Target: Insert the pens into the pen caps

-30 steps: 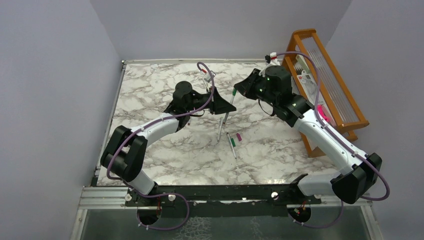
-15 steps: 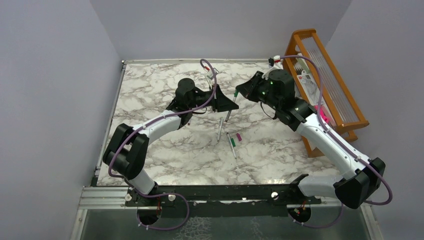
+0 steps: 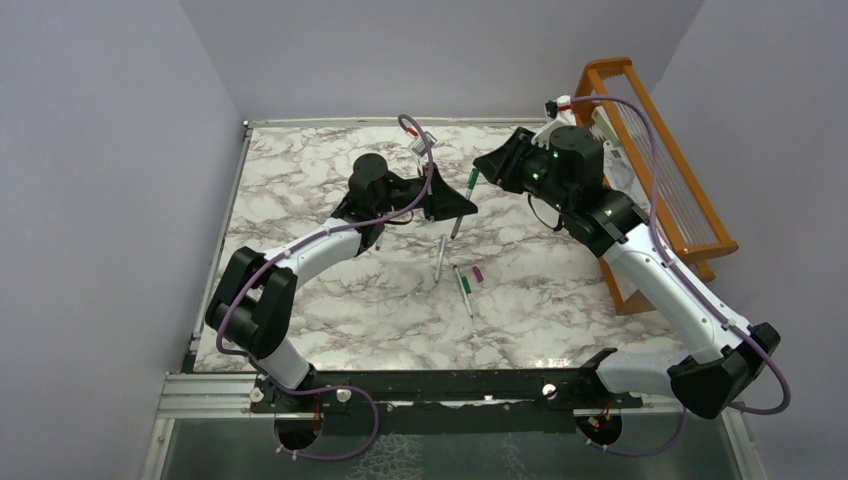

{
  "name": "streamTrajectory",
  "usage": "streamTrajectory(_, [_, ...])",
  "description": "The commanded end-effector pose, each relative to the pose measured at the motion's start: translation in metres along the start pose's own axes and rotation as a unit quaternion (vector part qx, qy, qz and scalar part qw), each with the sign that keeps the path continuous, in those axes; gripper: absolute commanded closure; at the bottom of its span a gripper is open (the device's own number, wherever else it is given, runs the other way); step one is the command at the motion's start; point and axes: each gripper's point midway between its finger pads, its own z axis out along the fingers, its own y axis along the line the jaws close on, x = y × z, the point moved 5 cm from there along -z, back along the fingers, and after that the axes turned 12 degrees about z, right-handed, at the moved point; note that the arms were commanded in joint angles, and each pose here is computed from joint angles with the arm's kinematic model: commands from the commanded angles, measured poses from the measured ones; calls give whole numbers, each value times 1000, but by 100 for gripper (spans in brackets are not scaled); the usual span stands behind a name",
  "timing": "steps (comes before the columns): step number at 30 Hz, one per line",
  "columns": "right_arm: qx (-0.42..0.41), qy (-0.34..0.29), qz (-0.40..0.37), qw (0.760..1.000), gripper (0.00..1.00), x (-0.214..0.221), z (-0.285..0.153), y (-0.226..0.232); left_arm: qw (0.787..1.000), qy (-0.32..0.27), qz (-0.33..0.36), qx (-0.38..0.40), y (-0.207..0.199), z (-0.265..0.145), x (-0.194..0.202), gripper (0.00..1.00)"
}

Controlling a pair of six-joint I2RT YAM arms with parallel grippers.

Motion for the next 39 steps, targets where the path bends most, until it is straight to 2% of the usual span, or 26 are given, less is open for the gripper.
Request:
streamTrajectory(1, [-25, -11, -15, 1000, 67, -15, -11, 20, 999, -10, 39, 21, -7, 2, -12, 100])
streamTrajectory(6, [-12, -1, -26, 1000, 57, -14, -3, 18, 998, -9, 46, 28, -10, 2, -14, 100])
streamTrajectory(17, [10, 48, -31, 998, 57, 5, 21, 6, 998, -8, 57, 39, -14, 2, -19, 100])
streamTrajectory(19, [5, 50, -31, 998, 61, 5, 22, 8, 998, -7, 56, 39, -13, 3, -18, 100])
streamTrajectory(21, [4, 53, -31, 998, 70, 6, 23, 8, 998, -7, 55, 39, -13, 3, -18, 100])
streamTrajectory(25, [8, 60, -31, 998, 97, 9, 23, 5, 998, -8, 53, 37, -12, 4, -19, 100])
streamTrajectory(33, [9, 91, -25, 996, 99, 28, 17, -9, 999, -18, 29, 37, -8, 14, -33, 100])
streamTrajectory(39, [4, 119, -18, 993, 99, 46, 9, -19, 998, -31, 44, 44, -6, 25, -54, 100])
